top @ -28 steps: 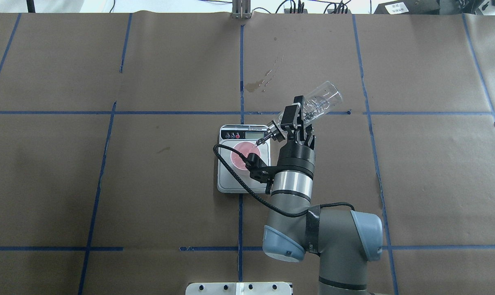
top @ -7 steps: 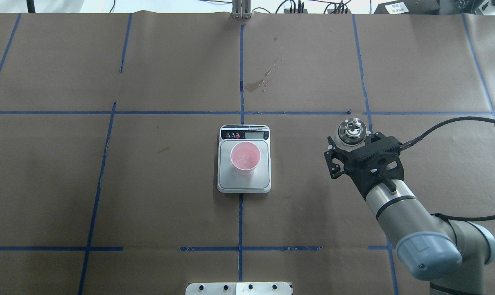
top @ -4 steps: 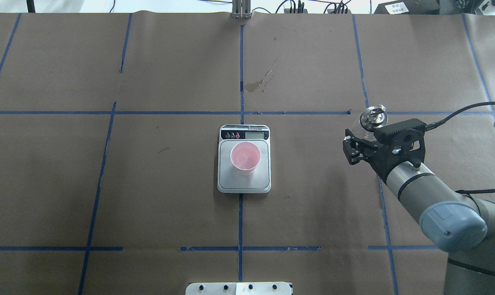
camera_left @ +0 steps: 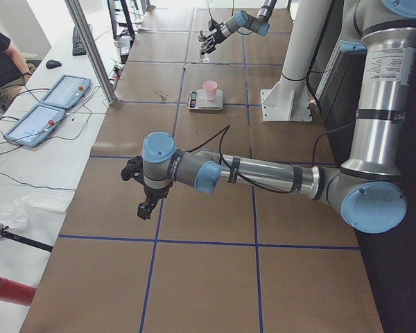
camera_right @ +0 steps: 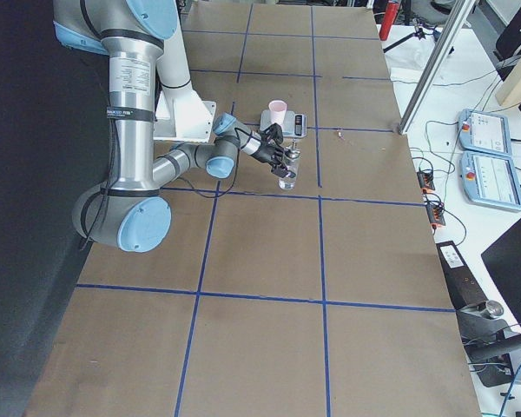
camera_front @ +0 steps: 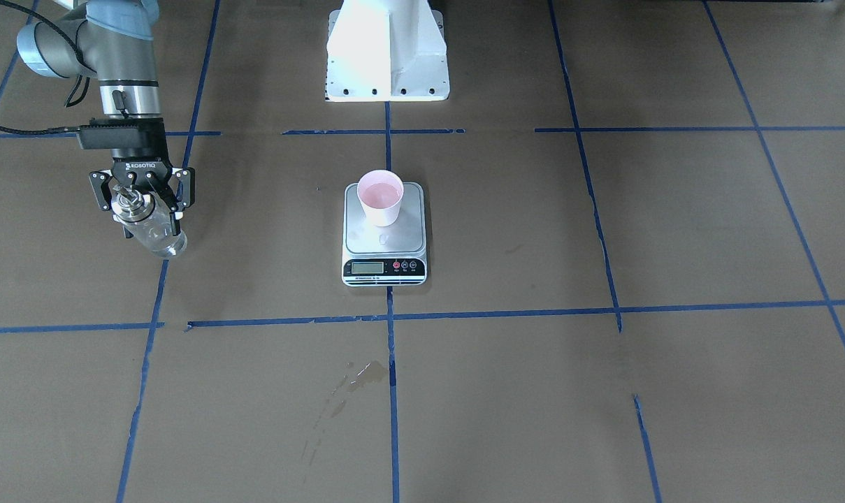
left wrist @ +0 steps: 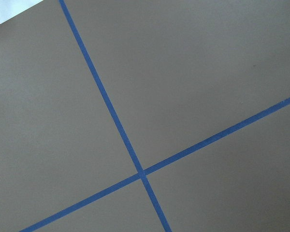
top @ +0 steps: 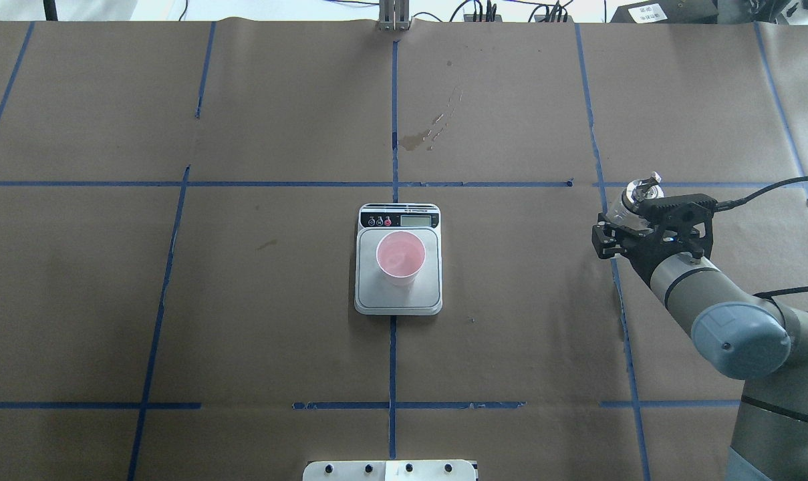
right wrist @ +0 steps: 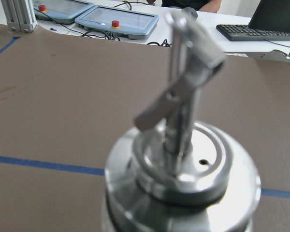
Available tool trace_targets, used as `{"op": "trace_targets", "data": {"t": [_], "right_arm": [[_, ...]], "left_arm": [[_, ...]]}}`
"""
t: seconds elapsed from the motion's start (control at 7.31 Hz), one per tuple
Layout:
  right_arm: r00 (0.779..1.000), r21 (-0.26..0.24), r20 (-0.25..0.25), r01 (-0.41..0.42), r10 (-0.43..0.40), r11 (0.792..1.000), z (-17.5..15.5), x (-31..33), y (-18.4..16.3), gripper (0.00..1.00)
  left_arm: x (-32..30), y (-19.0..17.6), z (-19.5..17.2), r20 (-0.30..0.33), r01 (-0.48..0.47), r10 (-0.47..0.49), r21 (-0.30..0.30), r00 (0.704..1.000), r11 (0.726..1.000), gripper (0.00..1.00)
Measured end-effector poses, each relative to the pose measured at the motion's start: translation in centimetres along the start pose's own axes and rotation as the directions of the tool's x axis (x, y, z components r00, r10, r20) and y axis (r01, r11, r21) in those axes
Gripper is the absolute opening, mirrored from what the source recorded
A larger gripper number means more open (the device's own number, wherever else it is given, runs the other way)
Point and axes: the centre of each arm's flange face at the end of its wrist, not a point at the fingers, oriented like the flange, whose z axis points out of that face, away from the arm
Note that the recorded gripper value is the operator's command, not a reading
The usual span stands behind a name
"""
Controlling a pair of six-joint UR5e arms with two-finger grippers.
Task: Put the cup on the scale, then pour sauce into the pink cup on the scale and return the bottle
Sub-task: 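Lower the dispenser to its original spot with the right gripper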
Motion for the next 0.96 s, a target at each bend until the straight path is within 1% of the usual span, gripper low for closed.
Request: {"op": "trace_targets", "data": {"t": [0.14, 0.41, 0.96], "right_arm": [[0.998, -0.021, 0.004, -0.057, 0.057, 0.998, 0.1, 0.2, 0.0, 0.00], [0.995, -0.031, -0.002, -0.099, 0.099, 0.995, 0.4, 0.7, -0.2, 0.00], [0.996, -0.040, -0.036, -0.088, 0.087, 0.995, 1.7, 1.7, 0.8, 0.00]], "left_arm": [[0.0, -0.1, 0.0, 0.003, -0.001, 0.001, 0.000, 1.000, 1.000, 1.00], [0.0, -0.1, 0.0, 0.005, -0.002, 0.002, -0.001, 1.000, 1.000, 1.00], [0.0, -0.1, 0.0, 0.005, -0.003, 0.003, 0.000, 1.000, 1.000, 1.00]]}}
